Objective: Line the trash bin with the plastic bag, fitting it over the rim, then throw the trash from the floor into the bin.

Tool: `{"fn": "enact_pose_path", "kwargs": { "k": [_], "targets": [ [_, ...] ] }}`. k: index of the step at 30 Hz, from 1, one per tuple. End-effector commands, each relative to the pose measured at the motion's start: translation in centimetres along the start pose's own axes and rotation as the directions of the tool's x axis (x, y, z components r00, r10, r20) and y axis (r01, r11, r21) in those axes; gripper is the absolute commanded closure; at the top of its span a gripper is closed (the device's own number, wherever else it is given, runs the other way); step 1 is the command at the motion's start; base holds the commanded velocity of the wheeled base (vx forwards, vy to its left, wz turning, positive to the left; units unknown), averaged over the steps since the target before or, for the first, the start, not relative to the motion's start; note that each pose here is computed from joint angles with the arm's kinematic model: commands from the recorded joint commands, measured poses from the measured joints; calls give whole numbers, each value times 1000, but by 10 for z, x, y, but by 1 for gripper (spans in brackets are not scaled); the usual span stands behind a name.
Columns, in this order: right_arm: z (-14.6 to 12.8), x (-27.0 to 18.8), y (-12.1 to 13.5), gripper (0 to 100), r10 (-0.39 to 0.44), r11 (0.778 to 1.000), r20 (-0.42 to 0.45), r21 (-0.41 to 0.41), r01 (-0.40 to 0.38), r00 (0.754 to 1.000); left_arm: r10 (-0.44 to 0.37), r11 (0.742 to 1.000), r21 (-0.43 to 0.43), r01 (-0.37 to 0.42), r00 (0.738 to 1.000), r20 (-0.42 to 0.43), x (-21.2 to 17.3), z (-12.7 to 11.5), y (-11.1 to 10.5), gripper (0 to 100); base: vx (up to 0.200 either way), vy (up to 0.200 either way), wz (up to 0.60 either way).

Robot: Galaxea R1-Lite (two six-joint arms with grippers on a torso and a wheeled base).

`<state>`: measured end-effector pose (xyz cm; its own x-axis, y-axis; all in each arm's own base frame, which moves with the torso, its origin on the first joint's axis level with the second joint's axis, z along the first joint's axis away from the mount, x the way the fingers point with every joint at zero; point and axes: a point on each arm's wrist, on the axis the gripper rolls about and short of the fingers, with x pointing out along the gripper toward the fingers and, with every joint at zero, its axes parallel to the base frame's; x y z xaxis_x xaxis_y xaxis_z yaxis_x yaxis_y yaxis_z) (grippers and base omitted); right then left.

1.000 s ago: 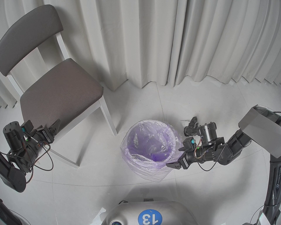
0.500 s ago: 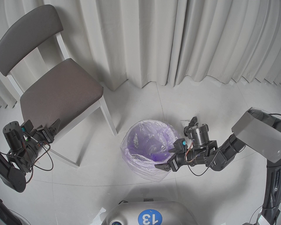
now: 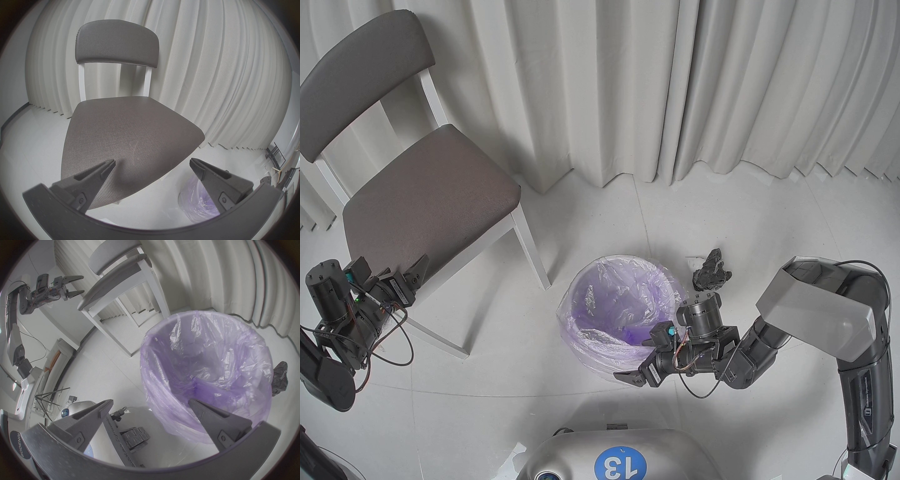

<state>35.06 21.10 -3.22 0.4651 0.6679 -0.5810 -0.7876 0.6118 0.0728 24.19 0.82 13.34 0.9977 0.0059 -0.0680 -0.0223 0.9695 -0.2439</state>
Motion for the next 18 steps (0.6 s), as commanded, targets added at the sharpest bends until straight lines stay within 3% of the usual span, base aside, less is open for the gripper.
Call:
{"fn": "enact_pose_path", "kwargs": {
  "k": [1, 9, 18],
  "targets": [
    [-3, 2, 0, 100, -1, 1000, 3, -2, 1, 1000, 0, 1000, -1, 0, 1000, -1, 1, 0, 0, 0, 0, 0, 0],
    [0, -6, 5, 100, -1, 1000, 37, -18, 1, 999, -1, 1000, 1, 1, 1000, -1, 0, 0, 0, 0, 0, 0, 0],
    [-9, -3, 6, 100, 9, 1000, -14, -9, -10, 1000, -1, 1000, 1, 1, 1000, 4, -3, 1, 0, 0, 0, 0, 0]
  ]
}}
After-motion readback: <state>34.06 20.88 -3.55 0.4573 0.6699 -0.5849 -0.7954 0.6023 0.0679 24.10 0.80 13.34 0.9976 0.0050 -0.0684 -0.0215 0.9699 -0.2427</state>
